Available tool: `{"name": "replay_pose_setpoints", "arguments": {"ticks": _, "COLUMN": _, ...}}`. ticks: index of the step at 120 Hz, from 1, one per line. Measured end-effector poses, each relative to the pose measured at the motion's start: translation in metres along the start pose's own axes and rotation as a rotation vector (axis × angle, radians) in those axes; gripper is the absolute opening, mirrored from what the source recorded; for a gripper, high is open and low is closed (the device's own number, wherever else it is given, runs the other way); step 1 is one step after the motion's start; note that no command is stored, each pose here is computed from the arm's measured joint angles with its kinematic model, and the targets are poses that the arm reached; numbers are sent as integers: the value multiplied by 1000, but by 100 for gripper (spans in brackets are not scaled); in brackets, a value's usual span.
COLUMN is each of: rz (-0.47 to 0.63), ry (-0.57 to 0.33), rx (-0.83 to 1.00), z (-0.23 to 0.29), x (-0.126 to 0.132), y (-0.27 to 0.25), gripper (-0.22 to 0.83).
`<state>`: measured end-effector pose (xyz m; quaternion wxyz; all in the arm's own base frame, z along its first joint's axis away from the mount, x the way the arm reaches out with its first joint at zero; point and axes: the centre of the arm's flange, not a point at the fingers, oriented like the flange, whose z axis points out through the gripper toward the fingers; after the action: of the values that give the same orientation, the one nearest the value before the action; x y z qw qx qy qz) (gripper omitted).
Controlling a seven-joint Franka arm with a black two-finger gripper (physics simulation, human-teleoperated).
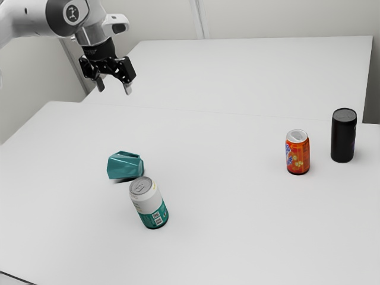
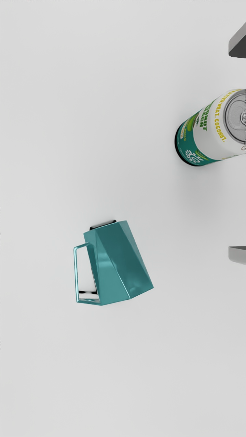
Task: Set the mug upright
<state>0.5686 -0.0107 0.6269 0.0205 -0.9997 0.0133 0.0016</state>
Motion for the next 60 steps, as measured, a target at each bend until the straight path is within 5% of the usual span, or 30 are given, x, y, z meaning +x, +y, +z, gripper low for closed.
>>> {"name": "replay_pose_setpoints", "arguments": {"ticks": 60, "rz": -42, "ry": -81, "rx": -55, "z": 22, "x": -15, "y": -13, "gripper": 62}}
